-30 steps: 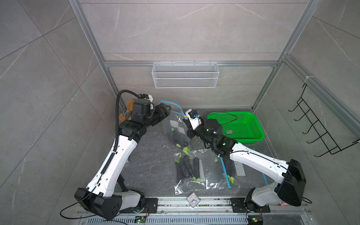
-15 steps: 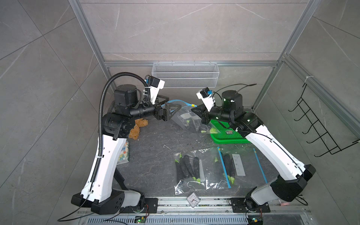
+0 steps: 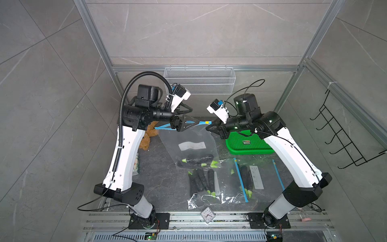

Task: Place the eggplant in a zip-top bag and seal the zipper
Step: Zip the zipper on the zipper food storage bag.

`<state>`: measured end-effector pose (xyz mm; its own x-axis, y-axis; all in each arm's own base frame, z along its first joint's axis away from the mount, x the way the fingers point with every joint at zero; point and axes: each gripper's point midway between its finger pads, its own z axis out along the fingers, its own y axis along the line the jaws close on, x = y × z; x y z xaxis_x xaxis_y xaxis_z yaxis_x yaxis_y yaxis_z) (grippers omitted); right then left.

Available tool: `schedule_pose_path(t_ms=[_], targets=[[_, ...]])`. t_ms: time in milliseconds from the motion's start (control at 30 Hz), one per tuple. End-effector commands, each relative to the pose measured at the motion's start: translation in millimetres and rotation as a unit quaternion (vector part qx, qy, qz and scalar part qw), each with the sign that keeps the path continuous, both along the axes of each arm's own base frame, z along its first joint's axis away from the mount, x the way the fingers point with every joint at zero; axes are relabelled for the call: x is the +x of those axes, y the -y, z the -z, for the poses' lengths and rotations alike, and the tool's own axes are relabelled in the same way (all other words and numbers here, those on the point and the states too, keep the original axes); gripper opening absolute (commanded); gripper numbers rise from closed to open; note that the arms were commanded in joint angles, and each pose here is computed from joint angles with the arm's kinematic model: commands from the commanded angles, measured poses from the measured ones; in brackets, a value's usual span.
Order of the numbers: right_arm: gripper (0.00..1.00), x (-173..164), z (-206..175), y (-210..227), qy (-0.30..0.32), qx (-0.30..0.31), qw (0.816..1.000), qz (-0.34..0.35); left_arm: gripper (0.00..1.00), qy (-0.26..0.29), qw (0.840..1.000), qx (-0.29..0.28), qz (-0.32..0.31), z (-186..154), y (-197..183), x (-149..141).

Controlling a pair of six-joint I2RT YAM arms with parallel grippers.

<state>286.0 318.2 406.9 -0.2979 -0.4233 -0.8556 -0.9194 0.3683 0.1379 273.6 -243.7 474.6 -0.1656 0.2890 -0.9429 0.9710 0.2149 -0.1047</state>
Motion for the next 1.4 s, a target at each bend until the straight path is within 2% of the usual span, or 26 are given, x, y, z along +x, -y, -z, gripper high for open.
schedule_pose_path(t_ms=[0, 333, 500, 833, 967, 1067, 1367], targets=[[0.00, -13, -1, -3, -0.015, -0.003, 0.999, -0.028, 0.87, -0.005, 0.999, 0.003, 0.053, 3, 5, -23], [0.00, -25, 1, -24, -0.019, -0.015, 0.998, -0.063, 0.87, -0.027, 0.997, 0.033, 0.063, 27, 20, -20], [0.00, -26, 2, -30, -0.018, -0.019, 0.997, -0.070, 0.83, -0.037, 0.997, 0.044, 0.055, 36, 20, -15], [0.00, -25, 0, -31, -0.016, -0.017, 0.997, -0.070, 0.64, -0.049, 0.996, 0.057, 0.051, 45, 15, -22], [0.00, -25, 0, -31, -0.017, -0.017, 0.997, -0.070, 0.53, -0.050, 0.996, 0.058, 0.051, 46, 15, -23], [0.00, -25, 2, -31, -0.019, -0.019, 0.997, -0.070, 0.49, -0.048, 0.996, 0.057, 0.051, 45, 15, -23], [0.00, -25, 4, -30, -0.020, -0.023, 0.997, -0.069, 0.46, -0.042, 0.996, 0.053, 0.052, 41, 15, -24]])
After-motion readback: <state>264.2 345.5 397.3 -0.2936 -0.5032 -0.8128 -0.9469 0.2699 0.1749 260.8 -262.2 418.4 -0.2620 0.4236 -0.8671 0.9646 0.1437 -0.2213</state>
